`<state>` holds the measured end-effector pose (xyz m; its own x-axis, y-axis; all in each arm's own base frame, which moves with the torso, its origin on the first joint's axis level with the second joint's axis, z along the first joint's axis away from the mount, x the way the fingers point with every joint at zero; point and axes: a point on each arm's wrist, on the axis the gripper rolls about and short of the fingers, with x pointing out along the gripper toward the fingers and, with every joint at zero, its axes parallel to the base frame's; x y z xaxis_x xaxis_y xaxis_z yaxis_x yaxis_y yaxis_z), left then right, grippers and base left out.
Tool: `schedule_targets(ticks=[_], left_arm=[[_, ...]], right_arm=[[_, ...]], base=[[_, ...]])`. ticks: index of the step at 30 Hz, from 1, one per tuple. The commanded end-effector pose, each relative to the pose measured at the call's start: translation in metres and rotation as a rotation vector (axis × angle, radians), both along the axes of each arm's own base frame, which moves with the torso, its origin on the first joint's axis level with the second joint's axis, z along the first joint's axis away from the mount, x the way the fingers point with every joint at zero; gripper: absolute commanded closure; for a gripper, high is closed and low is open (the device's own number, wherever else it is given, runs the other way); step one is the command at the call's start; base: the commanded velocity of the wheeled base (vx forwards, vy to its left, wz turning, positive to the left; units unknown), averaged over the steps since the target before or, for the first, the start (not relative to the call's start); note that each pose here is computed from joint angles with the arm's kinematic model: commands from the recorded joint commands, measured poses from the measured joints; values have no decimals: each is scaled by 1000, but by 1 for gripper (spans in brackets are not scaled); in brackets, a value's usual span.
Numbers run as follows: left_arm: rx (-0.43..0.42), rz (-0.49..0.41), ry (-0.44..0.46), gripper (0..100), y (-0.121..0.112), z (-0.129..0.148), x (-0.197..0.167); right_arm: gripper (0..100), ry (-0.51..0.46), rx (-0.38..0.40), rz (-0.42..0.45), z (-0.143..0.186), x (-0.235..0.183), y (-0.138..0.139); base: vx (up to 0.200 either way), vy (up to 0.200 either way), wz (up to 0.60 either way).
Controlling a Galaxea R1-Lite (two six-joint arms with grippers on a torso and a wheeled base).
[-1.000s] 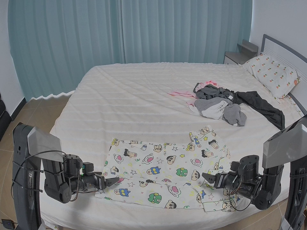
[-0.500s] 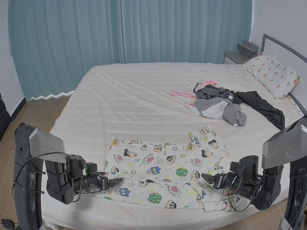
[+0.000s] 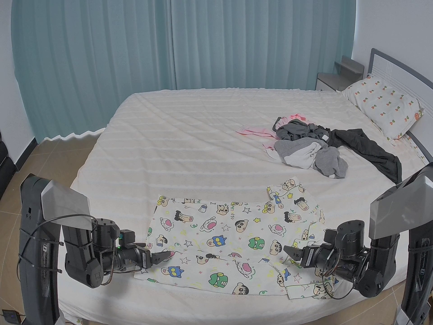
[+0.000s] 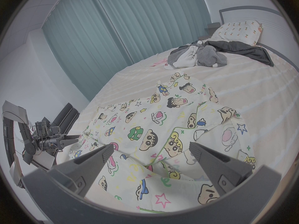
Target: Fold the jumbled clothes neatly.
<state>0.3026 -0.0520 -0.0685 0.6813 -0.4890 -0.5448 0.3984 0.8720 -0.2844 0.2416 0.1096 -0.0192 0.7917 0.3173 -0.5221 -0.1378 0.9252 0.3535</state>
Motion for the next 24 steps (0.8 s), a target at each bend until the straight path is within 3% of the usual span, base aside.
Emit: schedule_targets(ticks=[1,5,6,24], left_arm=[[1,0,6,0,0,-4,1],[0,4,8,0,1,-6,3],[-2,5,9,100,1,-7,4],[-5,55,-9,100,16,5,2]], right_arm=[[0,1,0,7,0,-1,2],[0,6,-3,11,-2,-1,3],[0,6,-3,11,-2,-1,3],[0,11,-5,6,-4,0,2]], base=[[0,0,0],[0,0,0],[0,0,0],[0,0,0]])
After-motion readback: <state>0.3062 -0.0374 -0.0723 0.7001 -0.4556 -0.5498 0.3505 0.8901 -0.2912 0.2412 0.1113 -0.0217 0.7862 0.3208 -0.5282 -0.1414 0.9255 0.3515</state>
